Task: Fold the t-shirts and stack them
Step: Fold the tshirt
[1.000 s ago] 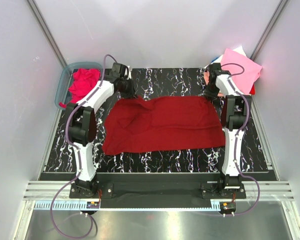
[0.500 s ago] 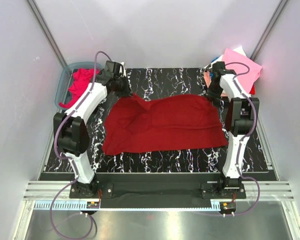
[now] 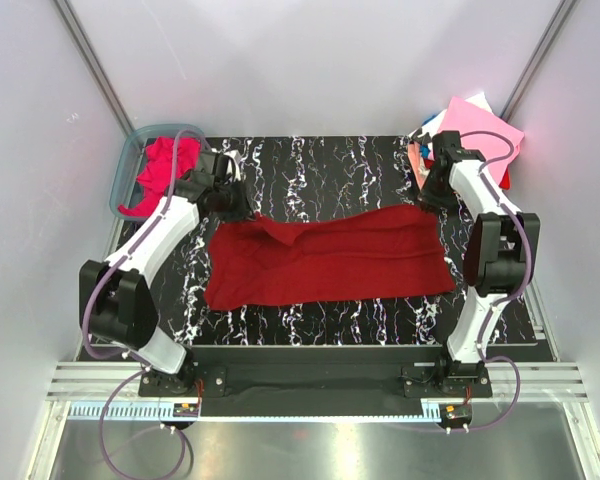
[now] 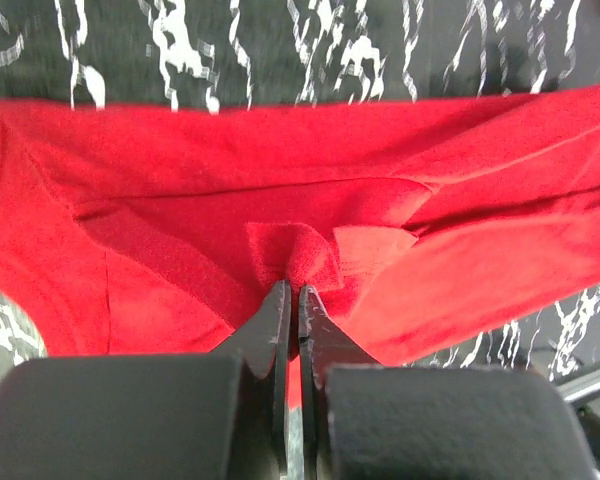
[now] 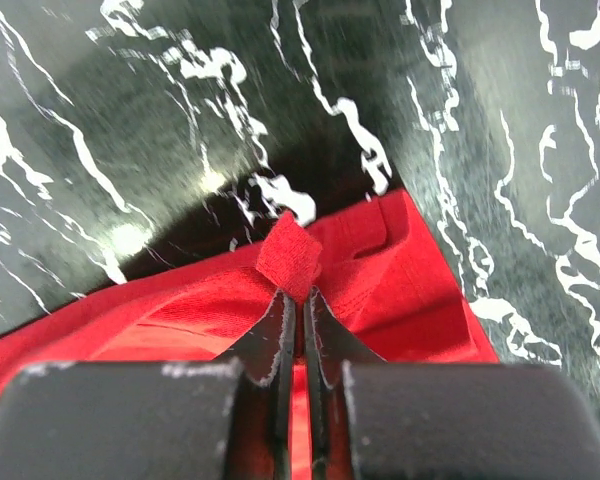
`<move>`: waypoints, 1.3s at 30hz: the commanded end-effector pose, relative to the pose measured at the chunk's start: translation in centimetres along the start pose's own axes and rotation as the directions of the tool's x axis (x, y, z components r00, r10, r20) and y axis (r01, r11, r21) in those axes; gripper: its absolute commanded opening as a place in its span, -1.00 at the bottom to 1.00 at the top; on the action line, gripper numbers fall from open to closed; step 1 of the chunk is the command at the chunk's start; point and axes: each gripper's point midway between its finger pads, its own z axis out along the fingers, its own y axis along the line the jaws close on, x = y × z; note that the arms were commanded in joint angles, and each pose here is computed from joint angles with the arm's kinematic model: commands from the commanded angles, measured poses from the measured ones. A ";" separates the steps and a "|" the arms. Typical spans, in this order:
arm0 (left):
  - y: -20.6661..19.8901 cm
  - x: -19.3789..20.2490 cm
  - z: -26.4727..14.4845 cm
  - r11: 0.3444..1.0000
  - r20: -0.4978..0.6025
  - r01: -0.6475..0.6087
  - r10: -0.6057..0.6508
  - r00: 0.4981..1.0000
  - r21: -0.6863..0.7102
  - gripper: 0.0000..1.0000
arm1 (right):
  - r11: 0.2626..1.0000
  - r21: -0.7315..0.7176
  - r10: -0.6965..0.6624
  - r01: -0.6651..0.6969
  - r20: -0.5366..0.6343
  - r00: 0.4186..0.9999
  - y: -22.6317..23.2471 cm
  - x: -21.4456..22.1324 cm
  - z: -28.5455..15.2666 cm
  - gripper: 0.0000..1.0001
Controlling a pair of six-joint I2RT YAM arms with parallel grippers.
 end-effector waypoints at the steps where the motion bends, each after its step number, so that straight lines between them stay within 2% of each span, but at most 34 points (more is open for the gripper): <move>1: -0.3 -0.2 -0.9 1.000 0.062 0.001 -0.002 0.998 0.019 -1.00 | 1.000 -0.005 0.006 -0.006 0.073 0.997 -0.6 -0.8 -1.7 -0.94; 14: 1.6 4.3 -1.0 1.000 0.022 0.027 -0.027 0.999 -0.005 -1.00 | 0.997 0.074 0.012 -0.018 0.076 0.997 -3.5 2.1 -2.1 -0.90; 15: 1.7 4.5 -1.2 1.000 0.022 0.028 -0.028 0.999 -0.006 -1.00 | 0.997 0.079 0.018 -0.025 0.082 0.996 -3.7 2.2 -2.3 -0.80; 17: 2.2 5.9 -1.3 0.999 0.004 0.036 -0.036 0.999 -0.015 -0.84 | 0.992 0.117 0.027 -0.036 0.079 0.997 -4.7 3.2 -1.9 -0.63; 18: 2.5 6.3 -1.4 0.999 0.004 0.040 -0.040 0.999 -0.024 -0.72 | 0.991 0.129 0.030 -0.041 0.091 0.995 -5.1 3.2 -1.9 -0.39; 19: 2.9 7.0 -1.5 0.998 -0.005 0.046 -0.046 0.999 -0.037 -0.48 | 0.985 0.156 0.057 -0.072 0.097 0.994 -6.4 3.1 -1.8 0.04; 20: 3.8 8.5 -1.3 0.995 -0.028 0.067 -0.069 0.997 -0.069 -0.11 | 0.979 0.186 0.067 -0.084 0.093 0.993 -7.3 3.6 -1.5 0.12; 21: 4.4 8.9 -1.9 0.992 -0.013 0.077 -0.079 0.997 -0.100 0.03 | 0.974 0.202 0.085 -0.104 0.100 0.991 -8.0 3.7 -1.6 0.28; 22: 4.9 9.5 -2.1 0.989 -0.014 0.087 -0.089 0.996 -0.118 0.03 | 0.971 0.208 0.098 -0.118 0.108 0.989 -8.4 3.7 -1.7 0.41; 25: 6.5 11.9 -2.9 0.978 -0.001 0.133 -0.135 0.991 -0.161 0.02 | 0.973 0.180 0.121 -0.146 0.140 0.983 -8.4 3.6 -2.5 0.44; 27: 6.5 12.1 -3.6 0.975 0.049 0.168 -0.162 0.986 -0.149 0.18 | 0.985 0.092 0.130 -0.145 0.155 0.979 -7.0 3.1 -3.4 0.40; 30: 6.7 12.0 -3.4 0.972 0.112 0.199 -0.185 0.976 -0.125 0.20 | 0.993 -0.068 0.109 -0.101 0.136 0.985 -3.7 3.0 -3.9 0.33; 32: 7.1 12.6 -2.7 0.968 0.107 0.216 -0.203 0.973 -0.128 0.15 | 0.986 -0.162 0.064 -0.046 0.107 0.992 -1.1 3.4 -3.8 0.29; 35: 7.0 12.8 -1.7 0.967 0.107 0.227 -0.215 0.971 -0.114 0.04 | 0.981 -0.191 -0.027 0.042 0.080 0.996 2.1 4.5 -3.1 0.26; 39: 7.3 13.2 -0.6 0.963 0.094 0.239 -0.228 0.969 -0.123 0.02 | 0.967 -0.226 -0.113 0.115 0.020 0.993 5.0 5.8 -1.3 0.22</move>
